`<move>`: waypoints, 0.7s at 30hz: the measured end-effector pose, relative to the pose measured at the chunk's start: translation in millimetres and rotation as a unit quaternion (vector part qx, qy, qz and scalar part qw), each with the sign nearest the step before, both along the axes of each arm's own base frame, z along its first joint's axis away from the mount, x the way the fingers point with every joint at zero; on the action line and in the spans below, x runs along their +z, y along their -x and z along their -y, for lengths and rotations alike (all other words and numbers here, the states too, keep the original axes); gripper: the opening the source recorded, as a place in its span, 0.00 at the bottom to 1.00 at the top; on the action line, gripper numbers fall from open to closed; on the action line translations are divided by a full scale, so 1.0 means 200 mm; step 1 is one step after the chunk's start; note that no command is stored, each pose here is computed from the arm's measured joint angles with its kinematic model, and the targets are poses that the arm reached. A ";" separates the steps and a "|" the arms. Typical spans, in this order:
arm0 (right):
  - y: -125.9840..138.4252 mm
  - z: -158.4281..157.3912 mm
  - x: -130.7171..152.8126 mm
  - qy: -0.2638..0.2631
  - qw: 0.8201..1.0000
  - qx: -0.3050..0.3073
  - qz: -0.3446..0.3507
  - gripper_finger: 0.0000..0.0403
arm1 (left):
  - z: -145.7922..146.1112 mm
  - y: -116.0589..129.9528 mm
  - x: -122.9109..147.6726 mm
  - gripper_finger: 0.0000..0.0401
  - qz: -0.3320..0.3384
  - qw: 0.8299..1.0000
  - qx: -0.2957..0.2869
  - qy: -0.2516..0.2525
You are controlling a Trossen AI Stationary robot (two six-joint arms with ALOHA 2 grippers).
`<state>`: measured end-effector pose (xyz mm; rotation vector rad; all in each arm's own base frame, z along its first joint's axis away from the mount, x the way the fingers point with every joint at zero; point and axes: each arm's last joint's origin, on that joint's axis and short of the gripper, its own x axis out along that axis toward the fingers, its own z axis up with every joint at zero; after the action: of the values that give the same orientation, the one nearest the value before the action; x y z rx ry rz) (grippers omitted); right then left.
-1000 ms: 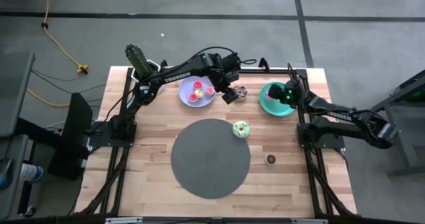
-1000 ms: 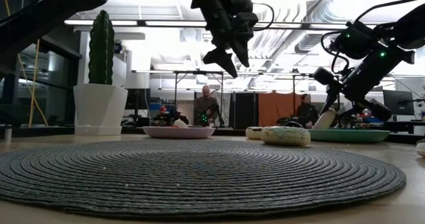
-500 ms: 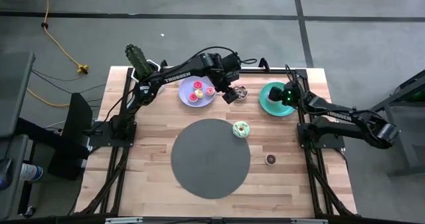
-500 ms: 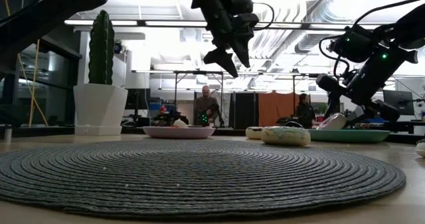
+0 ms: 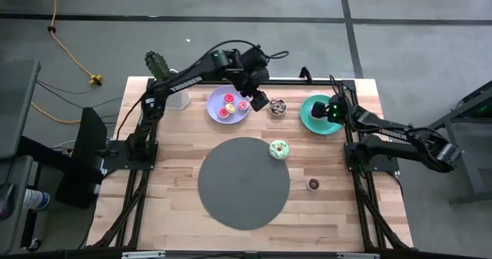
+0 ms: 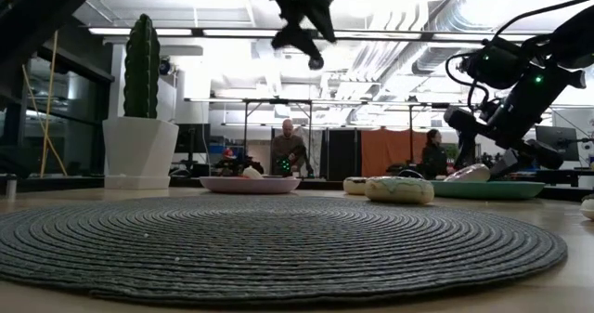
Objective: Pick & Place donuts
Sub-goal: Put the large purple doughnut on the blue plate, then put the small brown and white doughnut on the purple plate
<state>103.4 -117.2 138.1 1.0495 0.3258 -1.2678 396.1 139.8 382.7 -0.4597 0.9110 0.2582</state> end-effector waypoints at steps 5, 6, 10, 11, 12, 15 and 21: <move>0.03 0.00 -0.02 -0.020 0.999 -0.007 -0.030 0.72 | 0.05 0.10 0.10 0.57 -0.001 0.999 0.025 -0.031; 0.04 0.00 -0.02 -0.021 0.999 -0.004 -0.036 0.72 | 0.06 0.12 0.12 0.57 0.003 0.999 0.028 -0.037; 0.05 0.01 -0.02 -0.017 0.999 0.004 -0.050 0.72 | 0.10 0.23 0.19 0.57 0.007 0.997 0.043 -0.061; 0.06 0.01 -0.02 -0.016 0.999 0.004 -0.052 0.72 | 0.11 0.26 0.20 0.57 0.006 0.997 0.047 -0.064; 0.06 0.01 -0.02 -0.014 0.998 0.005 -0.055 0.72 | 0.13 0.28 0.20 0.57 0.010 0.997 0.050 -0.064; 0.07 0.02 -0.02 -0.006 0.998 0.017 -0.068 0.72 | 0.16 0.36 0.18 0.57 0.016 0.996 0.063 -0.057; 0.05 0.08 0.07 0.032 0.995 0.046 -0.085 0.72 | 0.26 0.56 0.04 0.57 0.058 0.993 0.096 -0.033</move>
<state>92.7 -132.6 151.9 0.8640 0.4555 -1.2799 284.1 86.9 390.5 -0.4967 0.7420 0.4320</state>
